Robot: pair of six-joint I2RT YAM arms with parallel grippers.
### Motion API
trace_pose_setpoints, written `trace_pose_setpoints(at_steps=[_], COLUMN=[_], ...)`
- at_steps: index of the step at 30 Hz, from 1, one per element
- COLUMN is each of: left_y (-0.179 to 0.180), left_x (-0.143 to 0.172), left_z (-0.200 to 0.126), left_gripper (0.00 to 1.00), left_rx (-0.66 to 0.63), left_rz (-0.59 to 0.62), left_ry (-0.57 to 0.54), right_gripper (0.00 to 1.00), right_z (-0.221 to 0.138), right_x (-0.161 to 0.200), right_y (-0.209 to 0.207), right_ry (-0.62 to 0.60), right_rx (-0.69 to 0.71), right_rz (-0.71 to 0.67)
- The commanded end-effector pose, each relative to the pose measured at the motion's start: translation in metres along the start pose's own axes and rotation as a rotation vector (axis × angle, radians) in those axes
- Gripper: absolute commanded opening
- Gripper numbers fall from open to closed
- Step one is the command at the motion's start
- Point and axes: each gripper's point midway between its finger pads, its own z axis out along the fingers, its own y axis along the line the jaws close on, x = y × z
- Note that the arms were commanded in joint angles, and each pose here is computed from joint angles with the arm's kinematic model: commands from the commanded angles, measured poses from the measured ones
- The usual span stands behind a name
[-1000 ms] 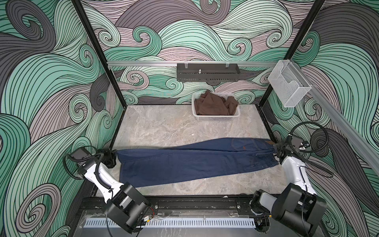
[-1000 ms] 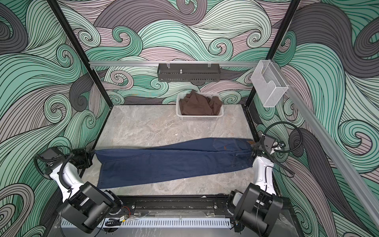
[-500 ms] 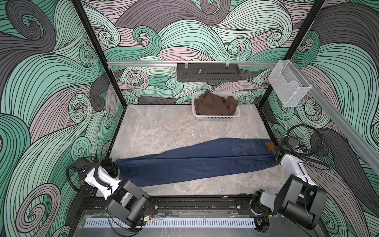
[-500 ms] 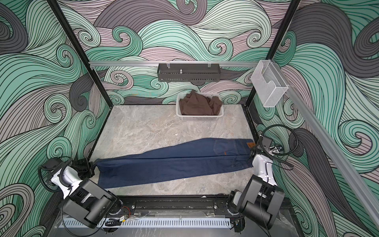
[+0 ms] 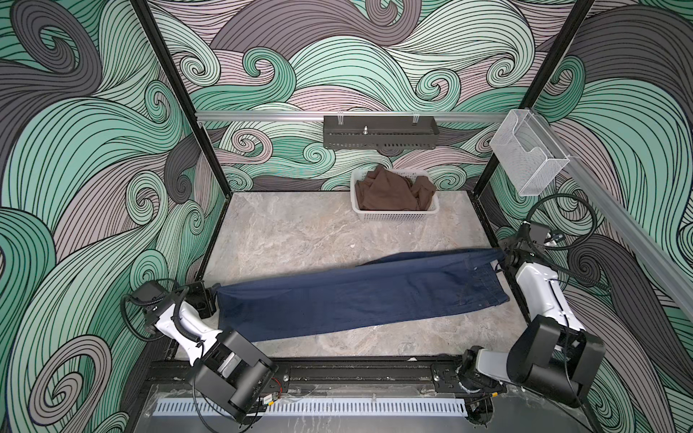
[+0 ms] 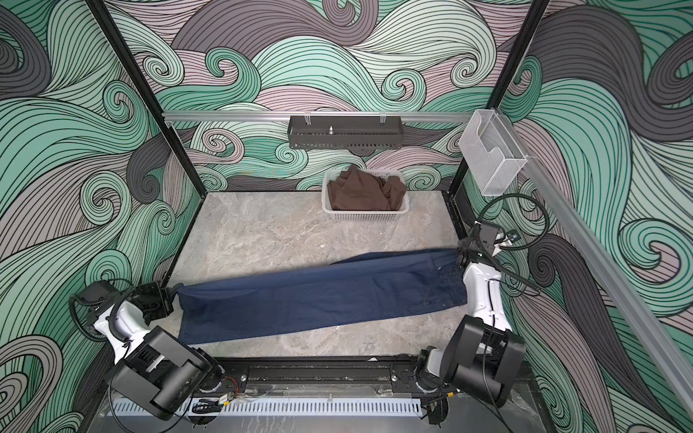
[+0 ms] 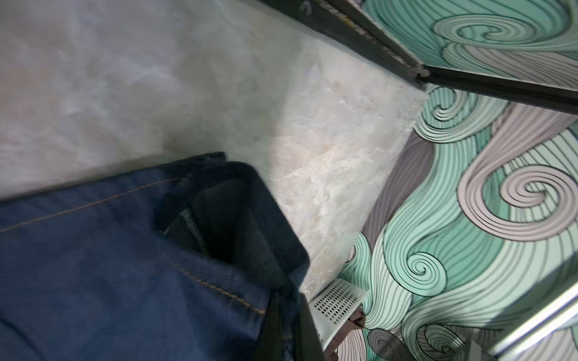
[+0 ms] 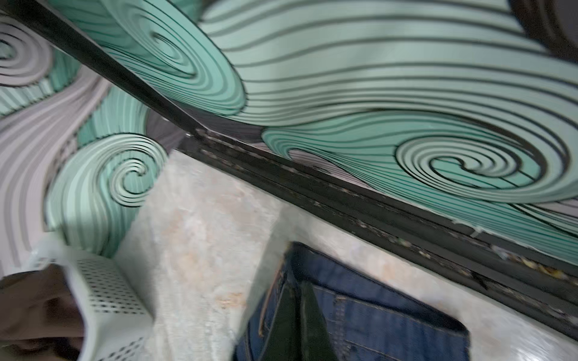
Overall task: Fold and stack the trousers
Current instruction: Fold the trousers at the center of the table.
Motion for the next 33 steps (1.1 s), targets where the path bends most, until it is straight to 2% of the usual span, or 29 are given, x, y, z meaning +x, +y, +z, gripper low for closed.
trace_pose_setpoints(at_steps=[1,6,10,16,24,33], left_y=[-0.058,-0.062,-0.041,0.01,0.055,0.082], left_x=[-0.01,-0.006,-0.004,0.001,-0.005,-0.011], left_z=[-0.019,-0.023,-0.025,-0.026,-0.046,-0.047], left_gripper=[0.0,0.0,0.0,0.0,0.0,0.0], left_rx=[0.141,0.149,0.078,-0.042,-0.246,-0.354], left_rz=[0.09,0.127,0.124,0.057,0.058,0.011], left_ry=[-0.079,-0.094,-0.112,-0.162,-0.282,-0.328], right_gripper=[0.0,0.0,0.0,0.0,0.0,0.0], right_z=[-0.003,0.019,0.026,0.011,0.003,-0.003], right_x=[-0.047,-0.032,-0.013,-0.009,0.001,0.03], right_y=[0.04,0.042,0.016,-0.039,-0.073,-0.114], right_ry=[-0.14,-0.099,-0.073,-0.097,-0.092,-0.065], right_rx=[-0.132,-0.127,-0.022,0.233,0.382,0.512], right_rz=[0.036,-0.014,-0.057,-0.138,-0.2,-0.248])
